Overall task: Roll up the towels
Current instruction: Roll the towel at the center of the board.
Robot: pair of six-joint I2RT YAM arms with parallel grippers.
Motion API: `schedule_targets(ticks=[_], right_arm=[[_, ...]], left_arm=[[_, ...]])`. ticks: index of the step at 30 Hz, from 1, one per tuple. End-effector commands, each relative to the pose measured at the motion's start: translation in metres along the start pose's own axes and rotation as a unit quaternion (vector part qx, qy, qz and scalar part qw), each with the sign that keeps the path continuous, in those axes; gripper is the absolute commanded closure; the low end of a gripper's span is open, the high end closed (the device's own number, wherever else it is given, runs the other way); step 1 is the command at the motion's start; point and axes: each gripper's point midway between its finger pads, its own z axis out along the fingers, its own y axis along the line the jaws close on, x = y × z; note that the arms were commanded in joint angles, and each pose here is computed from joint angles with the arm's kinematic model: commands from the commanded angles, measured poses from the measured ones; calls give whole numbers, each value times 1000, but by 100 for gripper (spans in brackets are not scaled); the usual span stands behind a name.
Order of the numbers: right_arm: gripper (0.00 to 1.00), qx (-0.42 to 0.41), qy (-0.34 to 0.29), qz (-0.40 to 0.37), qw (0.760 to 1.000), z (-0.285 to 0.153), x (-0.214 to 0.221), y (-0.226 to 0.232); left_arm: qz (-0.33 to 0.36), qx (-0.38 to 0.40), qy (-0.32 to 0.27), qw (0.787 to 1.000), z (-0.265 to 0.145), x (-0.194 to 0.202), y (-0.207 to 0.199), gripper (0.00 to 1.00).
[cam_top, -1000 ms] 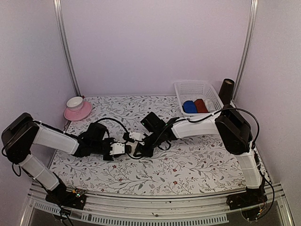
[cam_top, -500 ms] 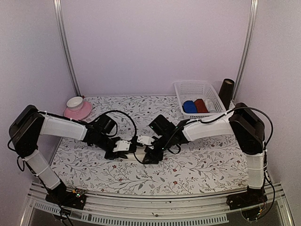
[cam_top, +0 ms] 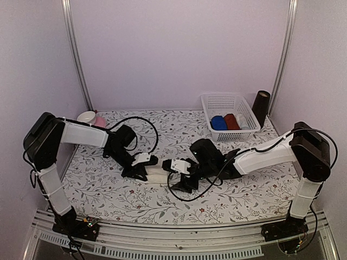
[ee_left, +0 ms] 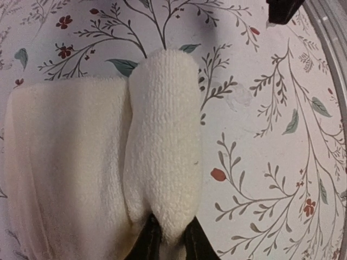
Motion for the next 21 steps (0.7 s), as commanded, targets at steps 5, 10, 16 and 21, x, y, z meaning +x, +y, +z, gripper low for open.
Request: schedule_targets(ticks=[5, 10, 16, 21], right_arm=[[25, 9, -51, -108, 993, 20, -45, 15], [25, 6, -48, -118, 992, 36, -48, 14], [25, 15, -21, -118, 993, 57, -33, 8], [25, 24, 4, -113, 993, 67, -18, 5]], left_arm=[[-112, 111, 64, 985, 16, 45, -24, 85], [-130, 136, 71, 979, 20, 53, -24, 84], [-145, 151, 70, 975, 22, 56, -18, 83], [-147, 155, 71, 974, 22, 57, -18, 82]])
